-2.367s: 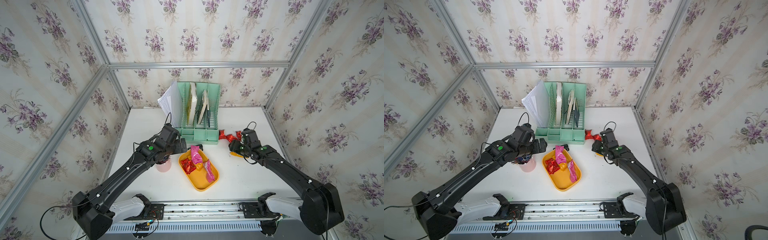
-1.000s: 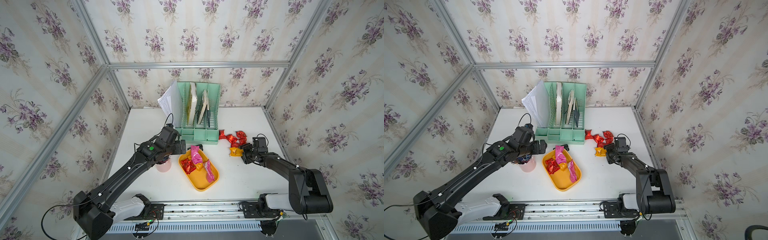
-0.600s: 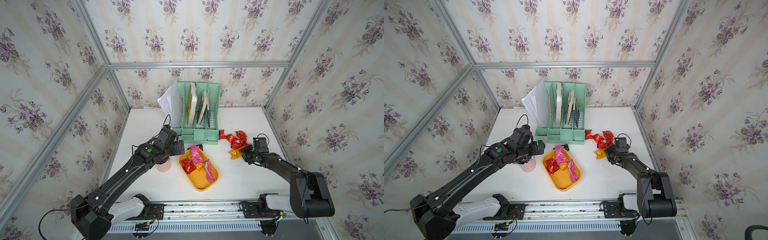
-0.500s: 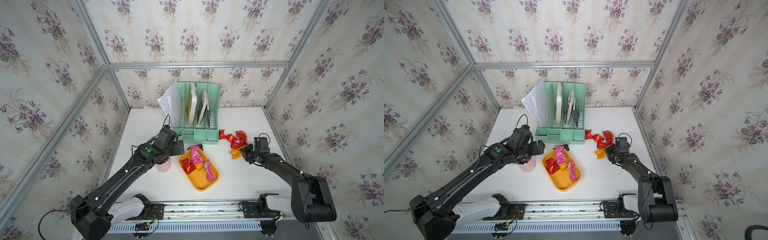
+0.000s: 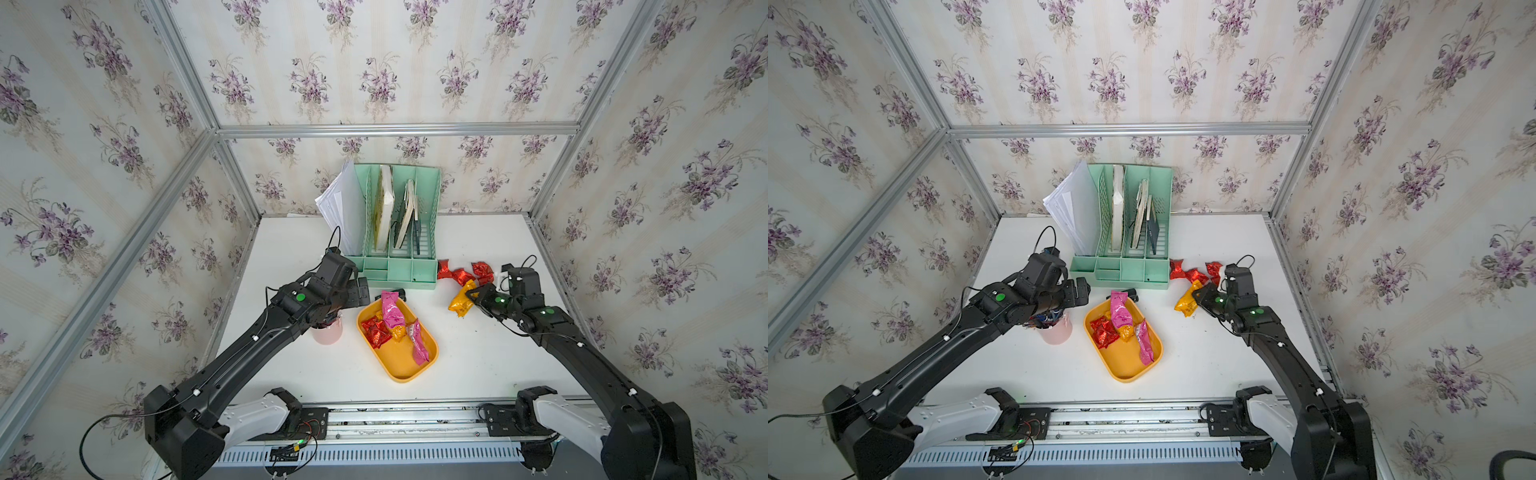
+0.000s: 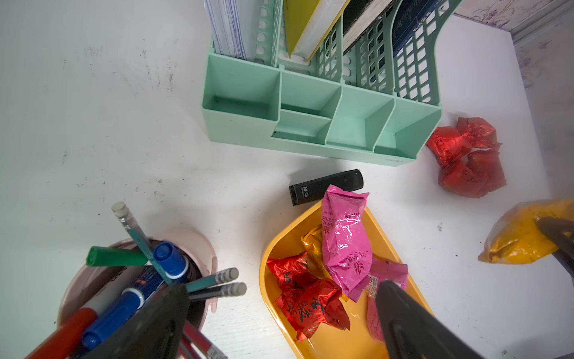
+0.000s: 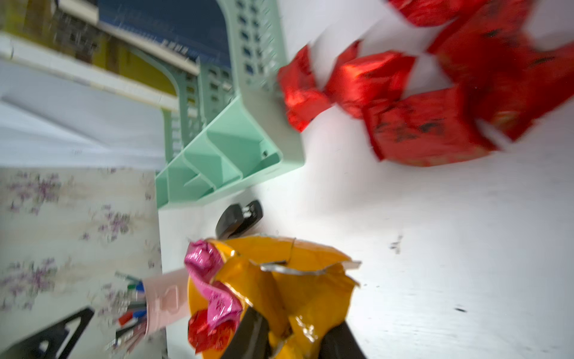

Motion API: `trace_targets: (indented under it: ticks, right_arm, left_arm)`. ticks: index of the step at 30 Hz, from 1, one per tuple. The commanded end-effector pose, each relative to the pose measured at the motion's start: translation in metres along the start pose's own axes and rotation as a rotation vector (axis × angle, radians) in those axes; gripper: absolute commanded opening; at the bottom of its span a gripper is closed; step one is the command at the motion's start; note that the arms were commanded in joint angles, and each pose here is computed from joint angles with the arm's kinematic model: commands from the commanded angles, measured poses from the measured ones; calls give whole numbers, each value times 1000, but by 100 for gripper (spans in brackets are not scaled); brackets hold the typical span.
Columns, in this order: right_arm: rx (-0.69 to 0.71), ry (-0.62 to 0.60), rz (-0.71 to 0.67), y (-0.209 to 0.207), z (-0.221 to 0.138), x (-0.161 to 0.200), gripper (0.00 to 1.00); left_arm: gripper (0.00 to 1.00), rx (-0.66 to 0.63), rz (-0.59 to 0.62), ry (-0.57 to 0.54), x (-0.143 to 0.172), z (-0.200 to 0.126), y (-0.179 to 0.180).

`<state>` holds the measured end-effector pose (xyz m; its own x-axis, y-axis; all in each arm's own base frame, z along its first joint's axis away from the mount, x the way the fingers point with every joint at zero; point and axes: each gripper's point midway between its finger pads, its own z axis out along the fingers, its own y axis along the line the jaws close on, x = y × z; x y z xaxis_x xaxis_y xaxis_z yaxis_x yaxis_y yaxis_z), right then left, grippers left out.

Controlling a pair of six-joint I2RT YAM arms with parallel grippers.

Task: Put the tea bags into the storage box
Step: Place the tea bag in the storage box.

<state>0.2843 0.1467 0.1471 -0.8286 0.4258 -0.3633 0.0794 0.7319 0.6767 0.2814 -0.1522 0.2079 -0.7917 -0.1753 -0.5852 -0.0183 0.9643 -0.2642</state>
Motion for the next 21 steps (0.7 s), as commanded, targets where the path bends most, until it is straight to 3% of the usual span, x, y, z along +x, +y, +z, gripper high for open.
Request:
trace_targets:
  ticks: [1,6,9,13,21]
  right_arm:
    - [-72,105,-169,39,7,26,26]
    - [-155,251,-424,104,25,81,25]
    - [-147,341,-544,114,37,115,24]
    - [-77,433,-670,103,50,150,24]
    - [30,496,-719,70,72,172,24]
  left_arm:
    - [99,-2,-17,-22,-7,-1,-2]
    - [99,-2,-26,-28,-7,-6,0]
    - [99,-18,-28,-35,-5,-12,7]
    - [99,-37,-29,-50,-1,-23,18]
    - [99,-43,-73,-63,12,-31,32]
